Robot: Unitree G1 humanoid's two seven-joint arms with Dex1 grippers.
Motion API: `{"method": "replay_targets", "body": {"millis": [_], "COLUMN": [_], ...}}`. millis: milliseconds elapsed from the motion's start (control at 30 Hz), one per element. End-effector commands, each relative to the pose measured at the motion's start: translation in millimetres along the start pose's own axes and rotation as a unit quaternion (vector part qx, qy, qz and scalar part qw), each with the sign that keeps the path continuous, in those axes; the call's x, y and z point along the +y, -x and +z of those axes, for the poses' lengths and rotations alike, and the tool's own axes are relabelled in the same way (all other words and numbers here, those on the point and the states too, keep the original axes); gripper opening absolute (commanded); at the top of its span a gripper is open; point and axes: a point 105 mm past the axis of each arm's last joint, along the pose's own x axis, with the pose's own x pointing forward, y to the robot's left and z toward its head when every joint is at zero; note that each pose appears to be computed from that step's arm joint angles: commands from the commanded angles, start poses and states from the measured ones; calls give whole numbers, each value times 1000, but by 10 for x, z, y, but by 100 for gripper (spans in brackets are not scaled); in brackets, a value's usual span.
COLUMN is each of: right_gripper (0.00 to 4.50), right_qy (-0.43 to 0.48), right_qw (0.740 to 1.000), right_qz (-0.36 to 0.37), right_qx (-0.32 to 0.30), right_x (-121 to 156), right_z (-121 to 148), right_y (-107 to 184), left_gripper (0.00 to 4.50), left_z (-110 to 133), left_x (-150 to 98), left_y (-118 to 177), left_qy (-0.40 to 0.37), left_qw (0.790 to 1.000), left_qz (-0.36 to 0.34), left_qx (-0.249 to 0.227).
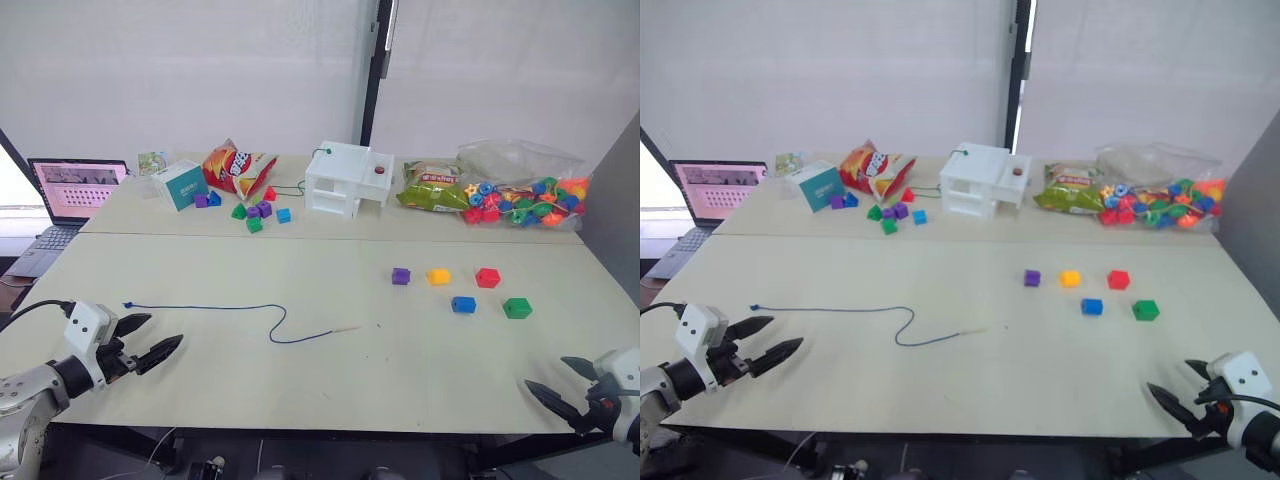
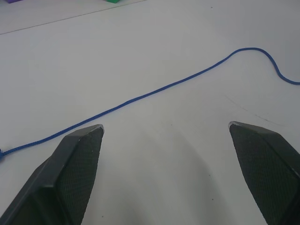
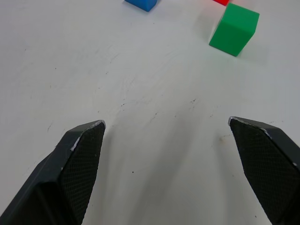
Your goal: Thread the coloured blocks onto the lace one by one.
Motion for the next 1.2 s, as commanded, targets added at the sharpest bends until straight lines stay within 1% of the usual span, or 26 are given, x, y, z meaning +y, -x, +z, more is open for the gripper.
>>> {"method": "replay_targets", "body": {"millis": [33,167,233,367,400,433,467,500,633,700,733,800,833,900,1000,1133,1200], "right_gripper": [445,445,445,445,445,445,445,445,445,445,445,445,445,445,445,445,445], "right_qy": [13,8,10,22,28,33,37,39,55,69,78,88,89,89,84,76,74], "right_qw": [1000,999,998,993,990,987,983,981,968,961,958,955,955,956,961,967,968], "right_qz": [0,10,30,89,120,140,164,179,237,262,271,278,278,273,257,235,228], "right_qx": [-24,-45,-60,-74,-72,-69,-69,-69,-61,-55,-55,-57,-58,-61,-64,-67,-69], "right_x": [9,63,133,312,408,475,558,608,830,926,965,1011,1024,1038,1041,1046,1055], "right_z": [124,226,333,539,590,621,674,710,813,853,887,941,958,974,958,923,922], "right_y": [6,-55,-104,-236,-281,-308,-343,-368,-433,-452,-457,-454,-444,-426,-405,-358,-343], "left_gripper": [450,450,450,450,450,450,450,450,450,450,450,450,450,450,450,450,450], "left_z": [115,180,259,408,481,534,556,564,507,504,488,471,484,524,471,232,94], "left_x": [58,-33,-177,-613,-820,-965,-1117,-1205,-1481,-1616,-1676,-1721,-1755,-1834,-1899,-1956,-1941], "left_y": [15,-95,-216,-528,-651,-725,-828,-893,-1155,-1359,-1486,-1662,-1721,-1805,-1889,-1903,-1922], "left_qy": [-17,-12,-17,-25,-26,-27,-37,-45,-77,-101,-114,-131,-131,-133,-145,-132,-136], "left_qw": [1000,1000,998,987,979,972,965,960,943,936,934,930,928,925,923,916,914], "left_qz": [7,-16,-49,-152,-199,-230,-258,-273,-324,-335,-336,-334,-338,-347,-346,-361,-360], "left_qx": [-13,-20,-28,-39,-45,-49,-43,-37,7,27,47,76,83,81,88,113,127]}}
